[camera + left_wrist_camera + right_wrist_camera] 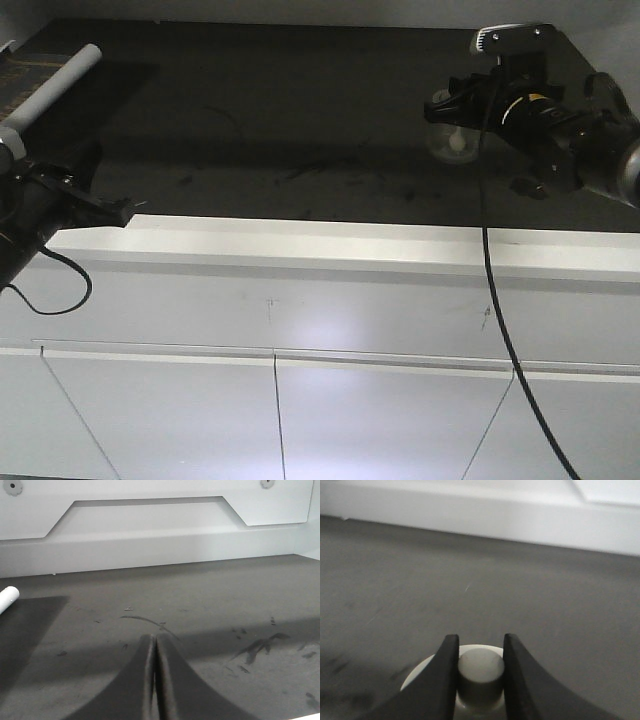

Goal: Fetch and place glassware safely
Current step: 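Lower the right gripper and close it on the jar's white lid, then lift the jar and pull it out of the hood with the right gripper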

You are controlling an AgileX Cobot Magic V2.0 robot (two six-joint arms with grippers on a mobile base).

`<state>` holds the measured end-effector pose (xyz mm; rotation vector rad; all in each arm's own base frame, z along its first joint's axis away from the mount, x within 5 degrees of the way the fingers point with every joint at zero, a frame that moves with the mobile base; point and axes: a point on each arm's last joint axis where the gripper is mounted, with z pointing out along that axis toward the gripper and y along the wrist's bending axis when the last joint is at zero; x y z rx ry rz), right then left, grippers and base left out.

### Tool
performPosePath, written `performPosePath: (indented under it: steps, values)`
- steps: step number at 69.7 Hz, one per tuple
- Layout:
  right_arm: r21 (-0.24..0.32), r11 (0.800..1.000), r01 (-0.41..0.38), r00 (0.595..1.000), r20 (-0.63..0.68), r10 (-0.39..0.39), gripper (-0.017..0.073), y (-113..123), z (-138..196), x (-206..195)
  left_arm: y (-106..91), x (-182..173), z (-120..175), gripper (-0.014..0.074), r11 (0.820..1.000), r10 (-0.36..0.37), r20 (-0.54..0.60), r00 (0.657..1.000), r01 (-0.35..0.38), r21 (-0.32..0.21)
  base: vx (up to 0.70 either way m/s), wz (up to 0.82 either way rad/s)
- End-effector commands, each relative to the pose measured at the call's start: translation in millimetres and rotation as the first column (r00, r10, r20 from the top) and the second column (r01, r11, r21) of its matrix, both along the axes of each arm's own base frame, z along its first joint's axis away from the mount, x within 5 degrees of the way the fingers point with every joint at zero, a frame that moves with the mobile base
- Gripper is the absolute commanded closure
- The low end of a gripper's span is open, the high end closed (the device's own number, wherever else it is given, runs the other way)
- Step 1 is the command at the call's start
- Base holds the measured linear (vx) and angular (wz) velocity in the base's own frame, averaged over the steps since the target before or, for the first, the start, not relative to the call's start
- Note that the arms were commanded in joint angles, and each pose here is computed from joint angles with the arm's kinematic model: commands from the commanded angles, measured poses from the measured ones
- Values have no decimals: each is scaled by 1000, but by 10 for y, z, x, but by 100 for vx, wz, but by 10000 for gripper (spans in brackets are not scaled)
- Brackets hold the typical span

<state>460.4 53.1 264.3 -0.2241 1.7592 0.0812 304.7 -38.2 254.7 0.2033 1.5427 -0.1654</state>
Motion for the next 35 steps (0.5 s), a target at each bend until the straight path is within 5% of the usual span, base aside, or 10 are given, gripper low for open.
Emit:
performPosePath:
  steps: [1,9,22,35]
  values:
    - [32,998,-48,980,195,41,564,37,574,-303,12,-23,247,601,999,5,127,992,0,-35,0,0]
    - [-2,996,-91,973,213,89,564,107,685,-603,12,-24,247,601,999,5,127,992,0,-37,0,0]
    - [47,985,-166,960,235,151,563,288,870,-1045,12,-24,251,601,999,4,130,992,1,-41,0,0]
    - [37,959,-282,934,239,265,563,572,919,-1384,8,-30,278,601,999,0,159,987,8,-51,0,0]
